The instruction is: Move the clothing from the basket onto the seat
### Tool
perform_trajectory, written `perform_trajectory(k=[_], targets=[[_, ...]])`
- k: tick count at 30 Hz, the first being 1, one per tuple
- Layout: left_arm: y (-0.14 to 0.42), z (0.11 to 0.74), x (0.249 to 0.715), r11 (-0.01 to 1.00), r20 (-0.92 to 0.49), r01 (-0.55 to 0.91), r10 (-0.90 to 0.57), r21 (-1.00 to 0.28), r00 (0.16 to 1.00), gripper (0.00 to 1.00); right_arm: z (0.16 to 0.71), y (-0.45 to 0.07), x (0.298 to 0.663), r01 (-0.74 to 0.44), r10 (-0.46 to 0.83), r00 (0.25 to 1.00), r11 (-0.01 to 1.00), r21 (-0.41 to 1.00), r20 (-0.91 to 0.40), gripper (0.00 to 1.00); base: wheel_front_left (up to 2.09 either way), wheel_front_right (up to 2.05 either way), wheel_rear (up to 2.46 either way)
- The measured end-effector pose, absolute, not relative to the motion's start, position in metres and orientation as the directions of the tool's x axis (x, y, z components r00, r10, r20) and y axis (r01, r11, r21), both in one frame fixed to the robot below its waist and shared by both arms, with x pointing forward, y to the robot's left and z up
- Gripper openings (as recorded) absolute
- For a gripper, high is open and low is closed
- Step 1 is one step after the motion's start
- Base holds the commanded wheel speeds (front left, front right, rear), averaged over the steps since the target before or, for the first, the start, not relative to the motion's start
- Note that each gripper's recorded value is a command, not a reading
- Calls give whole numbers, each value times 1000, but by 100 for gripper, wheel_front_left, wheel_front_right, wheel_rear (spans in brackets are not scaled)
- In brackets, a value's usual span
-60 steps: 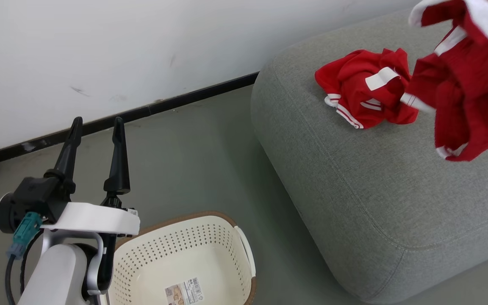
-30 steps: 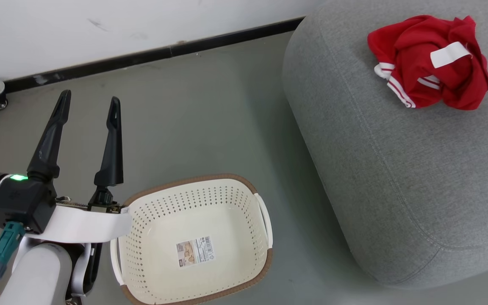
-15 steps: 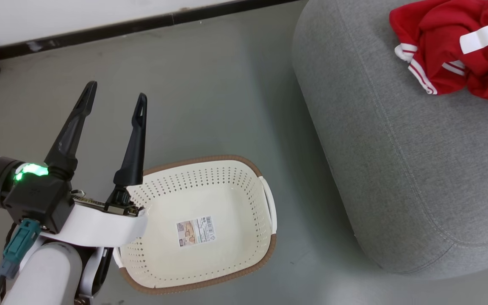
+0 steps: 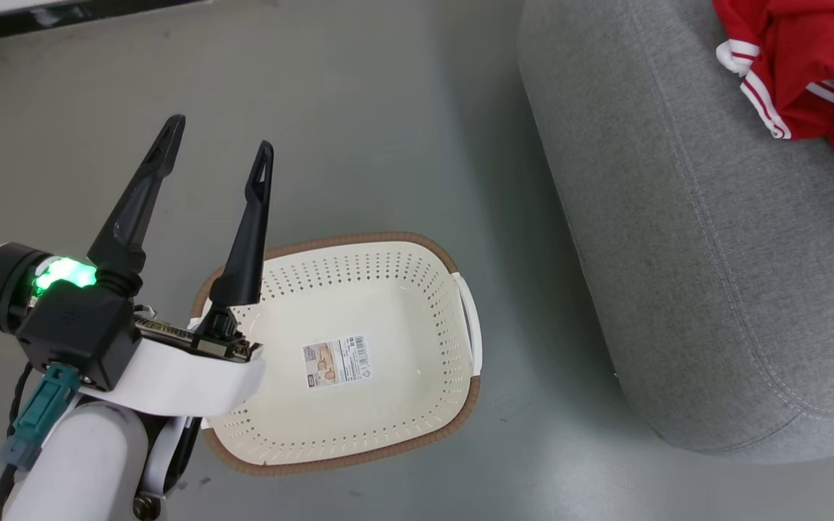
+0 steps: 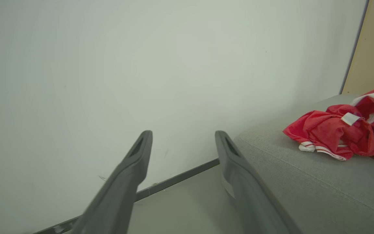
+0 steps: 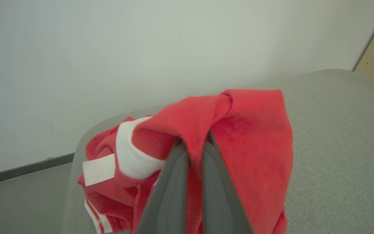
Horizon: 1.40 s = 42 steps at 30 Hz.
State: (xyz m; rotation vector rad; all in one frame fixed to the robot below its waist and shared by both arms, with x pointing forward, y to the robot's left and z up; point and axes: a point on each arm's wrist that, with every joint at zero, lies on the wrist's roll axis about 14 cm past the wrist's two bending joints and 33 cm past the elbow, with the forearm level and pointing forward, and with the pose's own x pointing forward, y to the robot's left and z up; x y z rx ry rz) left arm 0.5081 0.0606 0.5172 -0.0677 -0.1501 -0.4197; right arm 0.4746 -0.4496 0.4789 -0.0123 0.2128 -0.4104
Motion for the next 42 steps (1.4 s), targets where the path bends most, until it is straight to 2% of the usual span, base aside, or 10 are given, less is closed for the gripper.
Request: perform_trajectory(k=[18,19,20,21,22,23,24,25,26,42], targets=[[58,504,521,912,150,408,-397,-50,906,100,420,-426,464,388,-379,870,921,-36,-315,0,0,0,0],[57,504,521,911,151,409,-398,-51,905,100,418,-425,462,389,-379,868,921,-34,-321,7,0,0,0],[56,504,521,910,151,410,-399,-52,904,100,417,-425,461,388,-377,867,921,-35,-325,26,0,0,0],[56,504,521,910,149,411,-400,-53,904,100,417,-425,460,387,-377,866,921,-38,-327,40,0,0,0],[55,504,521,910,152,412,-400,-53,904,100,417,-426,459,388,-379,865,921,-40,-329,50,0,0,0],[55,504,521,909,153,413,-401,-53,903,100,417,-426,457,389,-380,864,920,-42,-331,50,0,0,0],[54,503,521,909,152,414,-402,-54,903,100,418,-427,456,389,-381,863,920,-43,-331,73,0,0,0],[53,504,520,908,156,415,-402,-55,902,100,419,-427,455,391,-382,863,920,-44,-330,90,0,0,0],[52,504,520,908,158,415,-403,-57,902,100,420,-428,454,391,-383,863,919,-45,-328,100,0,0,0],[44,516,516,904,194,418,-397,-85,897,100,429,-431,431,392,-386,860,918,-53,-334,100,0,0,0]])
